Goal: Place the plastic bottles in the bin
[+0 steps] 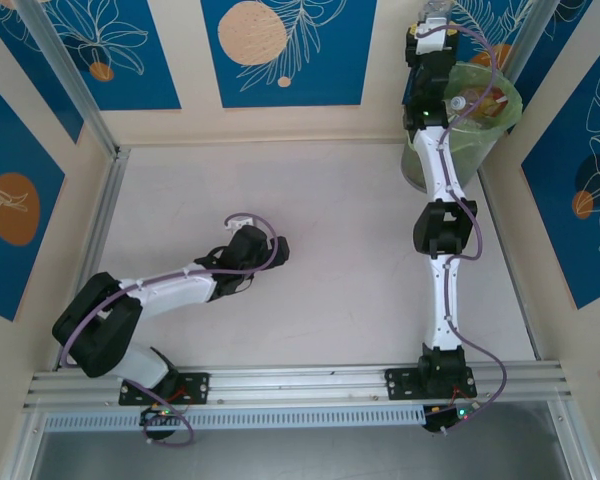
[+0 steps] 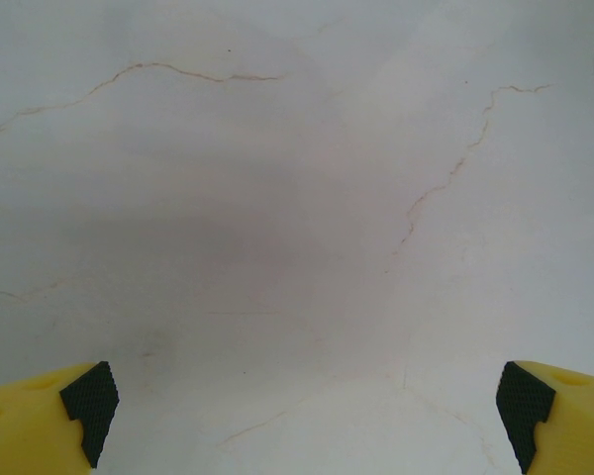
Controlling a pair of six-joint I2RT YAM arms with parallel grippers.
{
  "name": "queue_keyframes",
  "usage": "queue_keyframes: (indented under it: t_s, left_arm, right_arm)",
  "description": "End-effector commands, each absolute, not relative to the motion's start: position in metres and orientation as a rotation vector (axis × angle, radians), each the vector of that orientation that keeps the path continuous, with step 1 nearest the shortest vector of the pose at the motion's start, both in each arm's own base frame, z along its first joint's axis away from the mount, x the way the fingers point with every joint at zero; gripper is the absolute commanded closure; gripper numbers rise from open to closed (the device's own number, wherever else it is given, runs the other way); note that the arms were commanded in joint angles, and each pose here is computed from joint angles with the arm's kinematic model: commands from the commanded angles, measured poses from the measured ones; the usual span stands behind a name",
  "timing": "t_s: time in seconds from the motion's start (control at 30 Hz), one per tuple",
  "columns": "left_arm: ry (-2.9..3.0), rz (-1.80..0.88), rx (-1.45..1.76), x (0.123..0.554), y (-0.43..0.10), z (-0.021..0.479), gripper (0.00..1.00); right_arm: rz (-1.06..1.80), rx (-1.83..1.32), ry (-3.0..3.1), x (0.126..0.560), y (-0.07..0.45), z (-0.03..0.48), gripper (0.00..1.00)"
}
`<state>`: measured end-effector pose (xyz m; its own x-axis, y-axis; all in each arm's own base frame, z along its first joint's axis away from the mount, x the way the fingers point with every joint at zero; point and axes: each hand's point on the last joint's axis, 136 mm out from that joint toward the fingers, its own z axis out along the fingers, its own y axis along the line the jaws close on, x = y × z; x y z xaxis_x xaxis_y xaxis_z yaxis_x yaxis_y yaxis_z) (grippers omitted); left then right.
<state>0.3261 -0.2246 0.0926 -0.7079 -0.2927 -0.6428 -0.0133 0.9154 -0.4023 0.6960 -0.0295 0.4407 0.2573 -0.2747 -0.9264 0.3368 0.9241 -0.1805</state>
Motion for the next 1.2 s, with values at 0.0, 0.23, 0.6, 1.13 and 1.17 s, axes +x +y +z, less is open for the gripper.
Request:
queue_keyframes:
  t_s: [0.0, 0.23, 0.6, 1.13, 1.17]
  left_arm:
    - [2.301, -0.512, -0.227, 0.335, -0.23, 0.1, 0.0]
    - [2.307, -0.525, -0.229, 0.333, -0.231, 0.096, 0.0]
    - [2.324, -0.545, -0.214, 0.335, -0.238, 0.09, 0.0]
    - [2.346, -0.537, -0.197, 0.338, -0.242, 0.085, 0.0]
    - [2.348, -0.539, -0.194, 0.338, -0.243, 0.085, 0.0]
  right_arm:
    - [-0.416, 0.156, 1.178, 0.667, -0.045, 0.487, 0.5]
    - [-0.54, 0.113, 1.138, 0.653, -0.043, 0.488, 0.48]
    - [-0.594, 0.073, 1.108, 0.646, -0.013, 0.465, 0.44]
    - [-0.496, 0.322, 1.232, 0.658, -0.085, 0.417, 0.43]
    - [-0.495, 0.324, 1.24, 0.661, -0.088, 0.417, 0.41]
